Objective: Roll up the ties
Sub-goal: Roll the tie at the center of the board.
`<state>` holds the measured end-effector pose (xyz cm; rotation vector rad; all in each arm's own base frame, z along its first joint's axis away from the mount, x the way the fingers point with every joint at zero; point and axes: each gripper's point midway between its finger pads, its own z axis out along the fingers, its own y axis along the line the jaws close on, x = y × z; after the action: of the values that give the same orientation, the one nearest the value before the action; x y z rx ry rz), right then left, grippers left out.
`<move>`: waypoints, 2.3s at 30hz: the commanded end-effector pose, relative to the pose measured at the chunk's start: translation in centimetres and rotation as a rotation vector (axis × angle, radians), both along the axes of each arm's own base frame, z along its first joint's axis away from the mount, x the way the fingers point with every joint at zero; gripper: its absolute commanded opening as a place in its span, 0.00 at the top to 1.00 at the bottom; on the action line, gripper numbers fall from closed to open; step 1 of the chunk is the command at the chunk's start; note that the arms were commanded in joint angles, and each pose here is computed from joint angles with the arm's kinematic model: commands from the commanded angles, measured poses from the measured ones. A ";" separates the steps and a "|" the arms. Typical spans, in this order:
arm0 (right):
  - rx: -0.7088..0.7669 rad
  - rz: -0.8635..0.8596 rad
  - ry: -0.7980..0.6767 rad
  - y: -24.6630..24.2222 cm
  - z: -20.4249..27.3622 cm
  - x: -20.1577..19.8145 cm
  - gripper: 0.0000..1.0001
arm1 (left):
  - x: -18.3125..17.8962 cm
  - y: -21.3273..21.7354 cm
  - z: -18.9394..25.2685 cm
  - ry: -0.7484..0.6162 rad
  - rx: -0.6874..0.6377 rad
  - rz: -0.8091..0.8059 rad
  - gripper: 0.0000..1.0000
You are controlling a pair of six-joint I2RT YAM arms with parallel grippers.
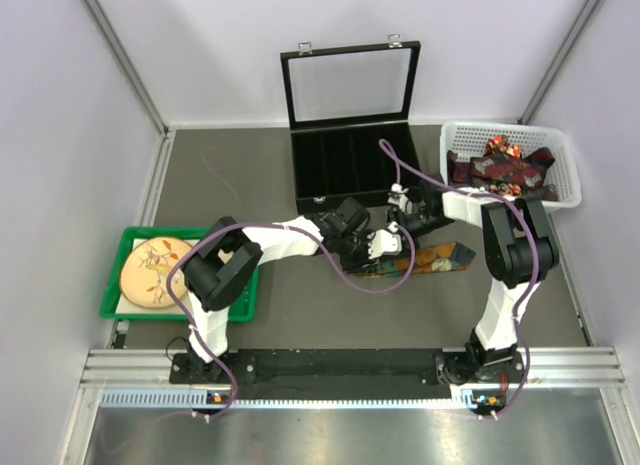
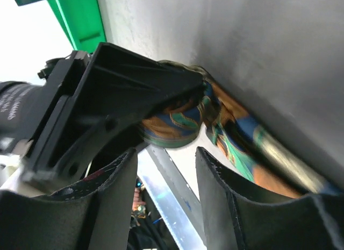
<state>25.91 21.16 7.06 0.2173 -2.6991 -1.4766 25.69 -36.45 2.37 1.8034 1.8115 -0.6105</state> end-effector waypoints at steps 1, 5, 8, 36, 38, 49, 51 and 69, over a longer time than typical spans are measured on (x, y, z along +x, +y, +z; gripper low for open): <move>0.095 0.004 -0.046 2.4 0.3 0.5 0.53 | -1.4 4.0 -5.3 0.063 0.209 0.038 0.67; 0.070 0.030 -0.030 2.7 -0.8 -0.5 0.53 | -1.5 4.0 -5.4 0.067 0.207 0.037 0.67; 0.041 0.029 -0.032 2.6 -2.0 -0.3 0.57 | -1.5 3.8 -5.4 0.071 0.207 0.035 0.67; -0.224 0.091 -0.061 -0.7 -6.5 -1.3 1.00 | 0.2 2.0 -0.1 0.150 -0.100 0.115 0.24; -0.257 0.090 -0.074 -1.1 -6.9 -1.0 1.00 | 1.0 1.1 3.0 0.155 -0.252 0.096 0.15; -0.328 0.084 -0.096 -2.0 -7.3 0.0 1.00 | 2.5 2.8 11.6 -0.084 -0.568 0.032 0.01; -0.330 0.087 -0.100 -2.0 -7.2 0.1 1.00 | 2.4 2.4 9.8 0.003 -0.586 0.080 0.01; -0.420 0.123 -0.070 -3.4 -8.8 -0.2 1.00 | 0.7 -2.0 4.9 0.067 -0.683 -0.078 0.01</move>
<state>24.63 20.31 2.68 0.2871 -2.7714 -1.1506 26.25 -36.49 5.55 1.4136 1.4773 -1.1370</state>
